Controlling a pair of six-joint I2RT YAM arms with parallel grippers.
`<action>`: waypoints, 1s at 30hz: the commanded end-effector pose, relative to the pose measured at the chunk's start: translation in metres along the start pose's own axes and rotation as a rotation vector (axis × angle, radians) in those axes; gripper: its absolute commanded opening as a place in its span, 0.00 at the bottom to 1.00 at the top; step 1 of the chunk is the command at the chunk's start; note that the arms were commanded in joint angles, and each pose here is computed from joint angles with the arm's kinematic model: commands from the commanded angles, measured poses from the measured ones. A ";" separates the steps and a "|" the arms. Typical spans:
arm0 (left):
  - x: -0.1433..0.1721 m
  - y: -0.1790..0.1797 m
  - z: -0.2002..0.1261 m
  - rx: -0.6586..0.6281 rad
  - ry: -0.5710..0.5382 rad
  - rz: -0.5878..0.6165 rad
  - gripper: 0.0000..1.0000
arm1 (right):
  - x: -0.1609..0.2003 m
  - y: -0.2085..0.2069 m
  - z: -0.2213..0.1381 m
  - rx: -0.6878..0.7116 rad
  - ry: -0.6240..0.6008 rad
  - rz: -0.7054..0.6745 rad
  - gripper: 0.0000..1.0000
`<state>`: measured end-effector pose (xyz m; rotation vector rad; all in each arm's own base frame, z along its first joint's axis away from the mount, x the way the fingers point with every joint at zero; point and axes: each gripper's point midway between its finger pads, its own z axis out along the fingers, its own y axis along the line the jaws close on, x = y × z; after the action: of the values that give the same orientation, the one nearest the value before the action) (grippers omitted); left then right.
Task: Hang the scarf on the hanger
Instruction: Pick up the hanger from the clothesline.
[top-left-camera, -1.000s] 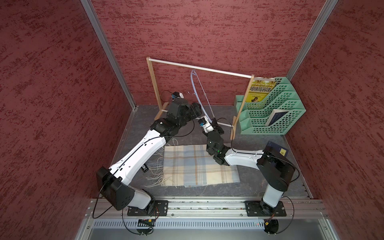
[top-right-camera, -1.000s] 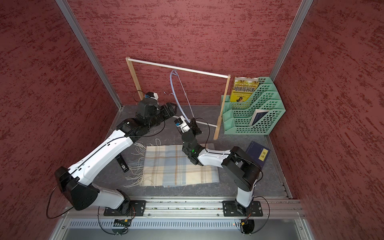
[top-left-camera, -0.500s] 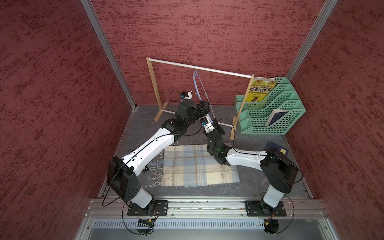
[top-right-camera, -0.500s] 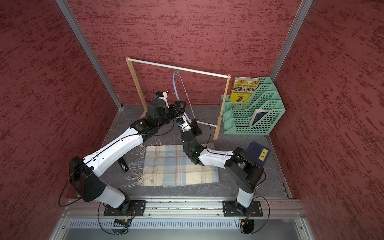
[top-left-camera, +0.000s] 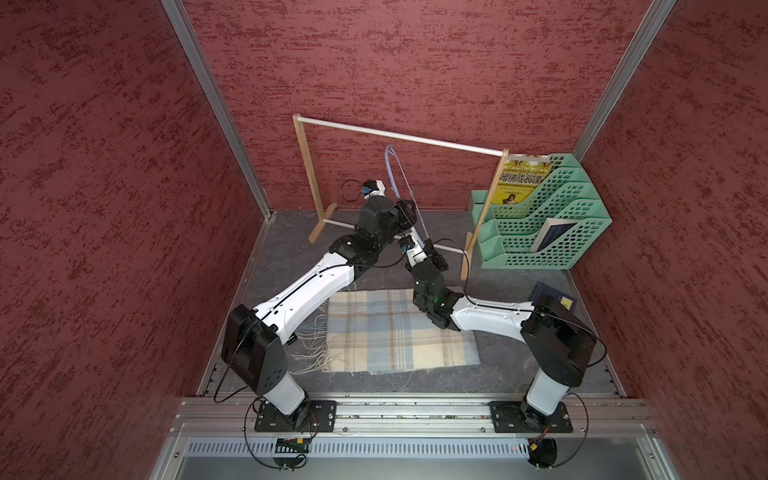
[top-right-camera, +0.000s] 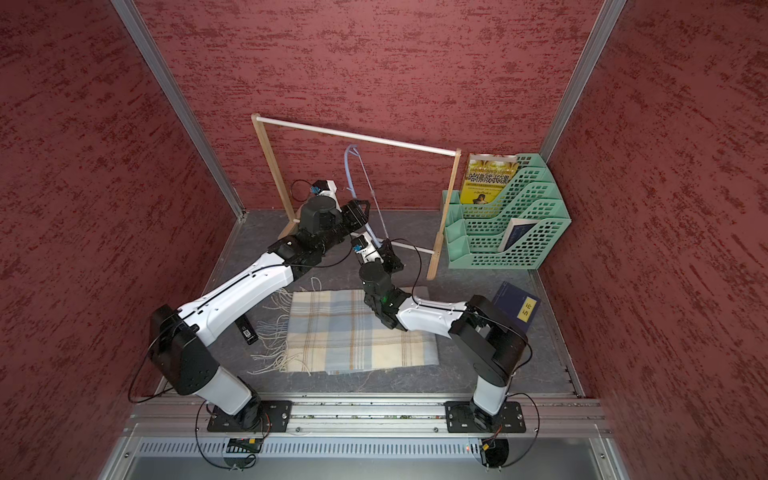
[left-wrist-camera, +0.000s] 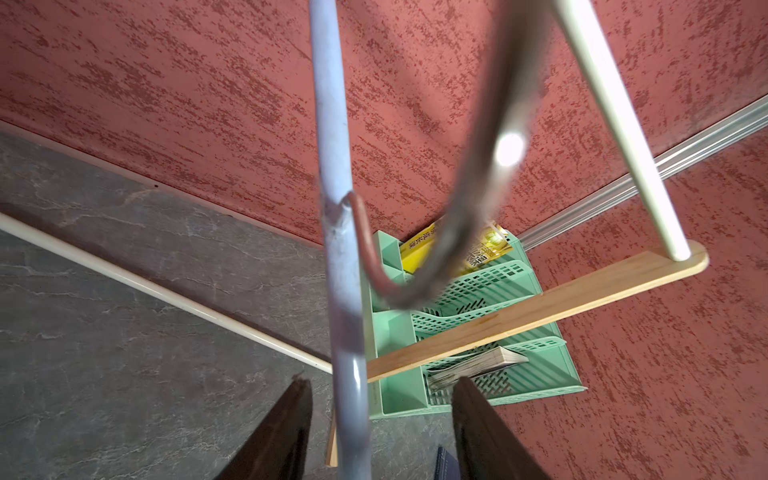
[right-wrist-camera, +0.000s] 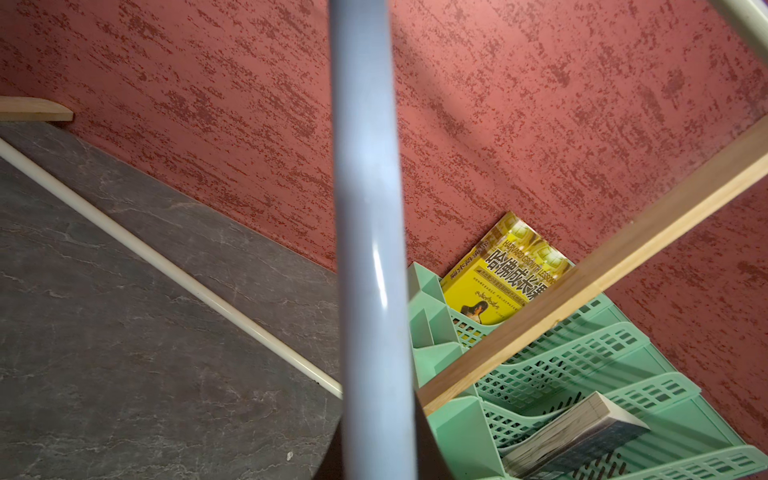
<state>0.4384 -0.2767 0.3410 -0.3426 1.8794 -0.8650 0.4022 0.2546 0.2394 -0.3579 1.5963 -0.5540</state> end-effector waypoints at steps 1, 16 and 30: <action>-0.017 -0.007 0.000 0.006 -0.064 0.011 0.52 | -0.029 -0.014 -0.004 0.017 -0.046 0.113 0.00; -0.035 -0.008 -0.002 -0.037 -0.150 0.054 0.37 | -0.027 -0.009 -0.004 0.007 -0.037 0.112 0.00; -0.029 -0.001 0.006 -0.059 -0.143 0.063 0.32 | -0.026 -0.008 -0.004 0.005 -0.034 0.109 0.00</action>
<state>0.4508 -0.2597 0.3539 -0.3770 1.7993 -0.7320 0.4008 0.2562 0.2335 -0.3645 1.6151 -0.5465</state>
